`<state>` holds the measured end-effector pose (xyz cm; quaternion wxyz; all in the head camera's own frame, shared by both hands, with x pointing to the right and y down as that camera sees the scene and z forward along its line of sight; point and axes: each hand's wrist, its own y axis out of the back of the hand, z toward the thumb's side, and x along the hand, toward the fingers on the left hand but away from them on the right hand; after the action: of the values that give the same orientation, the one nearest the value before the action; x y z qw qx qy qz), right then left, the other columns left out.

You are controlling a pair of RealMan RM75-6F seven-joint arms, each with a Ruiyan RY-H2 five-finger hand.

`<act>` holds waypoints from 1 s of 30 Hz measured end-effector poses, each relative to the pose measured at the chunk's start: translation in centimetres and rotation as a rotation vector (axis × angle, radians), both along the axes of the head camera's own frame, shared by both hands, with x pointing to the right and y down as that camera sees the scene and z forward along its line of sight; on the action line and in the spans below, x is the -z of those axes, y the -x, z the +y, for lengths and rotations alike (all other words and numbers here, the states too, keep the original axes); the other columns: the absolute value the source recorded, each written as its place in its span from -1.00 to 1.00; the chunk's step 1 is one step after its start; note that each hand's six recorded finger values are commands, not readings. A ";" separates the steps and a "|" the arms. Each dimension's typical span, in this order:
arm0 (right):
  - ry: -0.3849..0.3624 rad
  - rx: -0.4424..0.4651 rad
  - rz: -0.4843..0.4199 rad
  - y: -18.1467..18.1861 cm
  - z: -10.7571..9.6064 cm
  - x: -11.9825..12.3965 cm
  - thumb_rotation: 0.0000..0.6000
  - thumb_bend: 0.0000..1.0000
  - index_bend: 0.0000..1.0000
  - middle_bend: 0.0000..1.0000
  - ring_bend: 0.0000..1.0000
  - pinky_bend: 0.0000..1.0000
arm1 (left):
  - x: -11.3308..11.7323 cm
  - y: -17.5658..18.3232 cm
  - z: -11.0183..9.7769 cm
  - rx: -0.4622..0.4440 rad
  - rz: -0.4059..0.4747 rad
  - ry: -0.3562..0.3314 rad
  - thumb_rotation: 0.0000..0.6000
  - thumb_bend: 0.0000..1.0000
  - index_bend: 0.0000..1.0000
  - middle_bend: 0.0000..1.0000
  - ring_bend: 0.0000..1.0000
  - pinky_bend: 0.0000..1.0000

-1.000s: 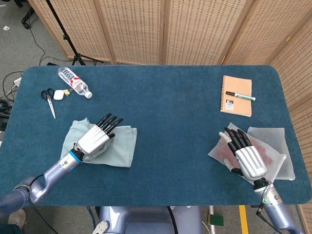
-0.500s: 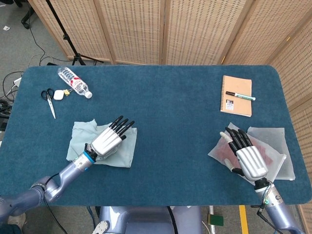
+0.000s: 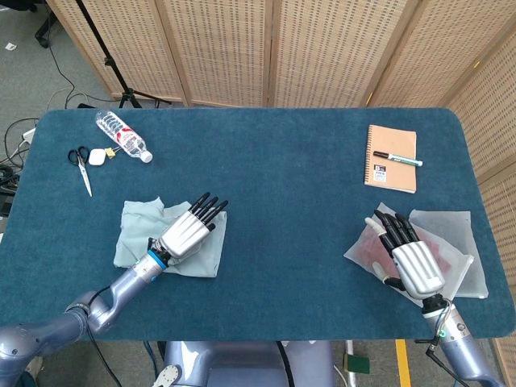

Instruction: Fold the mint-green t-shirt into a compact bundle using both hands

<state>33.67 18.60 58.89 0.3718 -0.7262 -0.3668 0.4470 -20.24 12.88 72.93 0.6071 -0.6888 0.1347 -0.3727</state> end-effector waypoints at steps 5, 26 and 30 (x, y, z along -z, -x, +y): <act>0.001 -0.002 0.000 -0.1 0.0 0.0 1.00 -0.17 -1.00 -1.00 -1.00 -1.00 | 0.2 -0.2 -0.2 0.054 0.047 0.016 1.00 -0.46 -1.00 -1.00 -1.00 -1.00; 0.003 0.004 -0.004 0.1 0.2 0.1 1.00 -0.13 -1.00 -1.00 -1.00 -1.00 | 5.1 3.6 -1.6 0.147 0.169 0.042 1.00 -0.74 -1.00 -1.00 -1.00 -1.00; 0.002 0.009 -0.005 0.2 0.3 0.2 1.00 -0.12 -1.00 -1.00 -1.00 -1.00 | 5.0 5.7 -0.9 0.167 0.129 0.079 1.00 -0.74 -1.00 -1.00 -1.00 -1.00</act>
<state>33.43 18.88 58.72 0.3721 -0.7294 -0.3640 0.4439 -25.92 11.97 67.88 0.5364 -0.7211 0.2158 -0.3817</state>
